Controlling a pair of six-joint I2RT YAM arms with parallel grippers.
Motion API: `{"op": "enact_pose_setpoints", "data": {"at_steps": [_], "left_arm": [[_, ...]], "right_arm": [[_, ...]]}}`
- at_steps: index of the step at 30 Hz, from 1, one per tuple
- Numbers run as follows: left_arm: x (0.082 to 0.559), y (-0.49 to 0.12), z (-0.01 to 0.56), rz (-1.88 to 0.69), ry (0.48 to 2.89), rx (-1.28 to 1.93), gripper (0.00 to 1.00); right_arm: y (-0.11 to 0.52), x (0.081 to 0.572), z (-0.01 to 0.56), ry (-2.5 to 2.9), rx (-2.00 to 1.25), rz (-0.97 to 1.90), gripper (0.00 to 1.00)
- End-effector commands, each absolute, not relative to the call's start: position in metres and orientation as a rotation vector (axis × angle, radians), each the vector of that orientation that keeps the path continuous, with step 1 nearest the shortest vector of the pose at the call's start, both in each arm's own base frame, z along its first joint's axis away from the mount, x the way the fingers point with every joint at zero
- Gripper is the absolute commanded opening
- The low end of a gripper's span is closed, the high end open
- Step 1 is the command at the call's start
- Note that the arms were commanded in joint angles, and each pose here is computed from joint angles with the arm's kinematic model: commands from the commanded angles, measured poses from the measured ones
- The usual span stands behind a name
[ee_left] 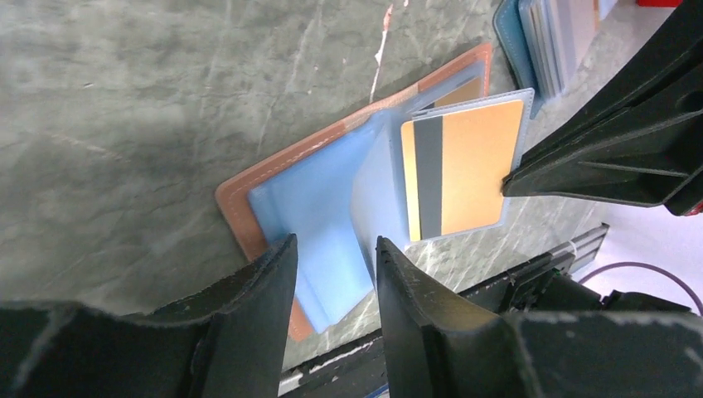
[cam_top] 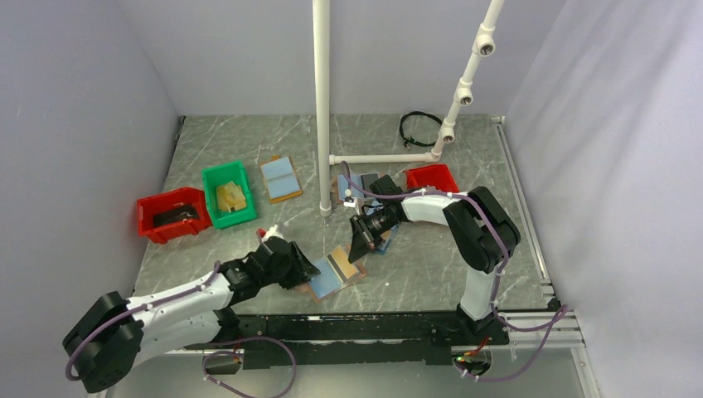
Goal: Take the credit cards out of the card holder
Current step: Remove the credit card from the card holder.
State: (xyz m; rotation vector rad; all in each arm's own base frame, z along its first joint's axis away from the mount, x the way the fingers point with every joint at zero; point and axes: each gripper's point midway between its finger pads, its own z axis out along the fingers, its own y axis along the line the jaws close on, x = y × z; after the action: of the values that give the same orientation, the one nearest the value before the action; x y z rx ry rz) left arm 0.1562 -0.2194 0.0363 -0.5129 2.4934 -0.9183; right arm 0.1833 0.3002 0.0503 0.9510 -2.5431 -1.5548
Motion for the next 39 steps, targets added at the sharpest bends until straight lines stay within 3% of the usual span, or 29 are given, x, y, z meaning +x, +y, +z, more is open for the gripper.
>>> {"op": "enact_pose_setpoints", "data": {"at_steps": [1,7,13,28,39], "left_arm": [[0.156,-0.198,0.05,-0.766,2.509,-0.51,0.46],[0.164,-0.198,0.119,-0.884,2.324,-0.34,0.53],[0.174,-0.233,0.168,-1.259,2.023,-0.28,0.62],[0.191,-0.28,0.078,-1.329,2.22,-0.402,0.57],[0.188,-0.268,0.035,-1.181,2.356,-0.512,0.56]], "right_arm": [[0.308,0.193,0.059,-2.543,1.031,-1.601,0.0],[0.308,0.193,0.059,-2.541,1.029,-1.601,0.0],[0.308,0.193,0.059,-2.538,1.029,-1.601,0.0],[0.308,0.194,0.056,-2.54,1.024,-1.589,0.0],[0.307,0.196,0.049,-2.563,1.005,-1.551,0.0]]}}
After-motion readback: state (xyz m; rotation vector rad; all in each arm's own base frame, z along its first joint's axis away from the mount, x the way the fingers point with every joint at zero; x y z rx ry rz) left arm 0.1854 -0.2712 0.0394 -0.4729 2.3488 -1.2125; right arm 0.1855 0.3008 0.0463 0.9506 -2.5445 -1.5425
